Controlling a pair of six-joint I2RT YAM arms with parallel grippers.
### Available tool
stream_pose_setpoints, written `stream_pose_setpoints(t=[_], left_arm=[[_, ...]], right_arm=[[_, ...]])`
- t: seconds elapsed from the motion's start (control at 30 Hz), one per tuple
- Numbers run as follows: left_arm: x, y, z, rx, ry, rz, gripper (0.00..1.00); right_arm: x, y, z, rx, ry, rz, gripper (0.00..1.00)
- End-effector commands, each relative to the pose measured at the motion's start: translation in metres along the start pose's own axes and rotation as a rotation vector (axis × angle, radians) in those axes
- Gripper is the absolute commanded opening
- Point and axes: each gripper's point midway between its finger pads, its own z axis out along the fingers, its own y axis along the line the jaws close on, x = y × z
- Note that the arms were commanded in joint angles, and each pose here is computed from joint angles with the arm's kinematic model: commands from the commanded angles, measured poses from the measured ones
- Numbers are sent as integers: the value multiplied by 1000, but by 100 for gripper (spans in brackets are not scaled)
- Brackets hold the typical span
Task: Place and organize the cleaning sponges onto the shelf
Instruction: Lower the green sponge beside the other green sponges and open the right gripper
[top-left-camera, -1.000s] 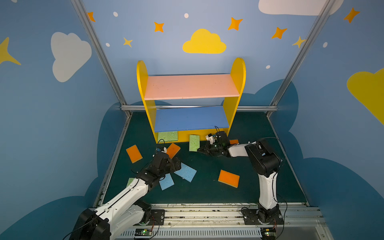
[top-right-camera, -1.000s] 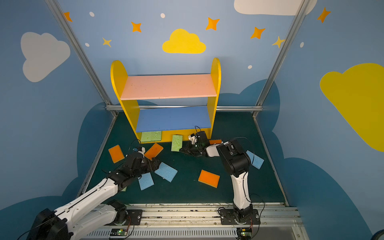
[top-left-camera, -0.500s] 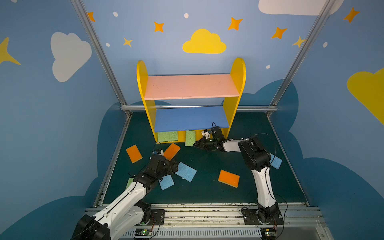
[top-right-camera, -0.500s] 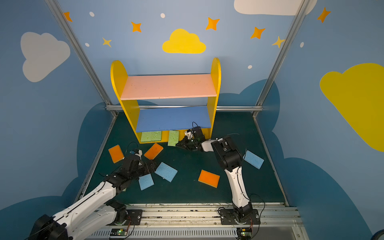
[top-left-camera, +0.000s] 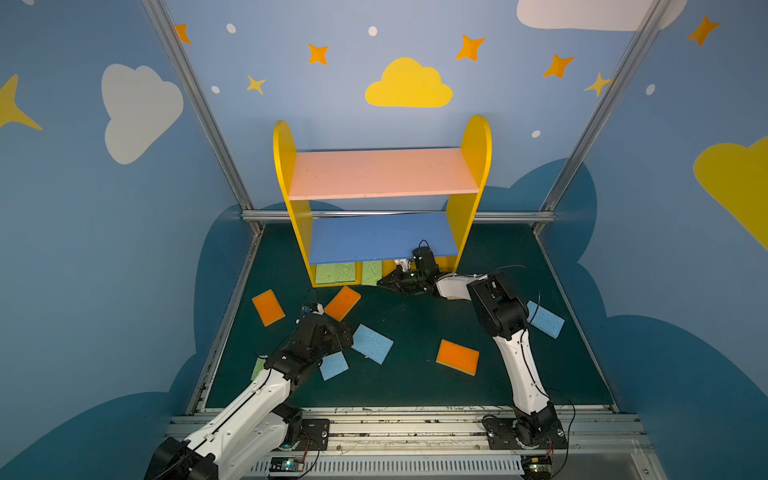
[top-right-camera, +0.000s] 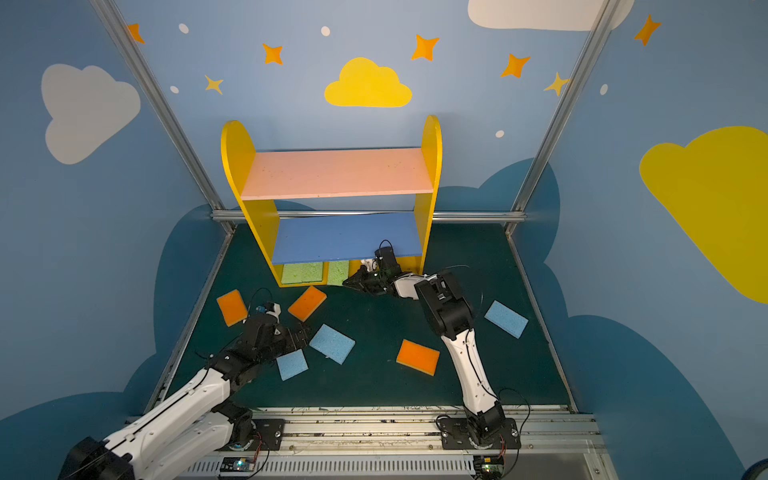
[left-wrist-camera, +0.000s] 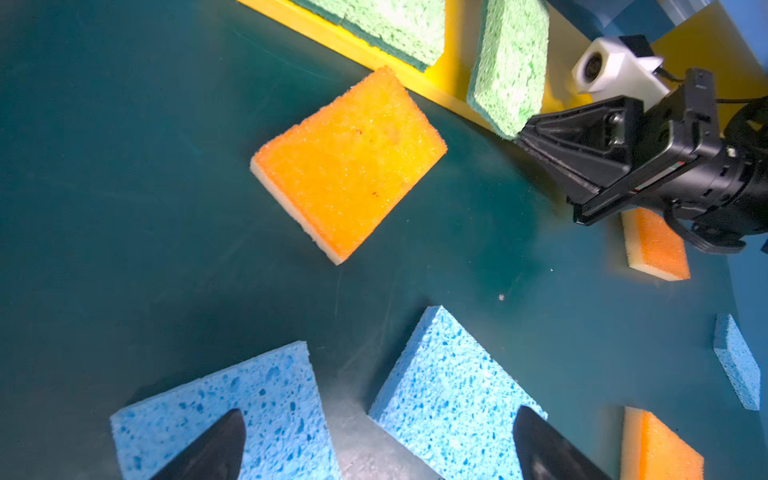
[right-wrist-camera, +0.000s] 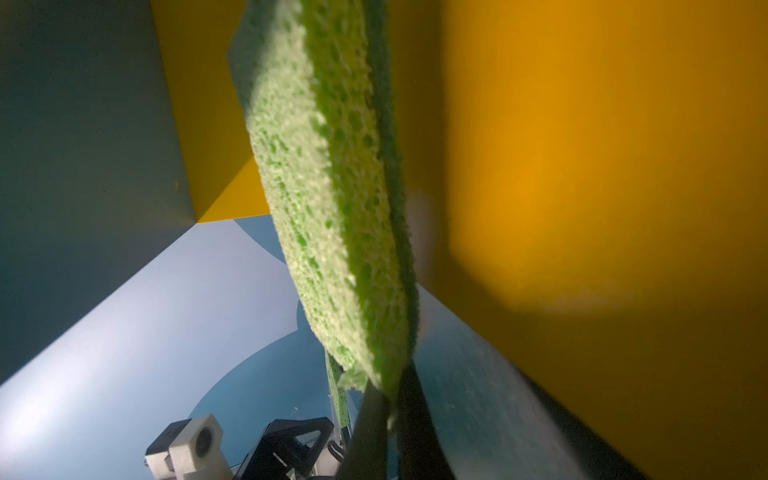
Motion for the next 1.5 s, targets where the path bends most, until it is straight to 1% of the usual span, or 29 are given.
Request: stream_pose_setpoints(t=[0.0,0.57,0.67,1.3,1.37,1.47], left_arm=[[0,5,0,-13,-9,7,99],[1,9,2,-23,-5,4,100],[2,10,3,-28,-1,5,100],[4,10,12,-43,30,11,99],[4,11,11,-43,26,11,100],[3,10,10,-39,19,11,100]], right_arm=[[0,-12,10,1,25,38,0],[-11,-21,21,16,24,46,0],[-12,-22,23,16,27,46,1],[-16,-35,16,33,24,55,2],[-16,-35,15,34,24,57,4],[-18,-31,14,30,18,44,13]])
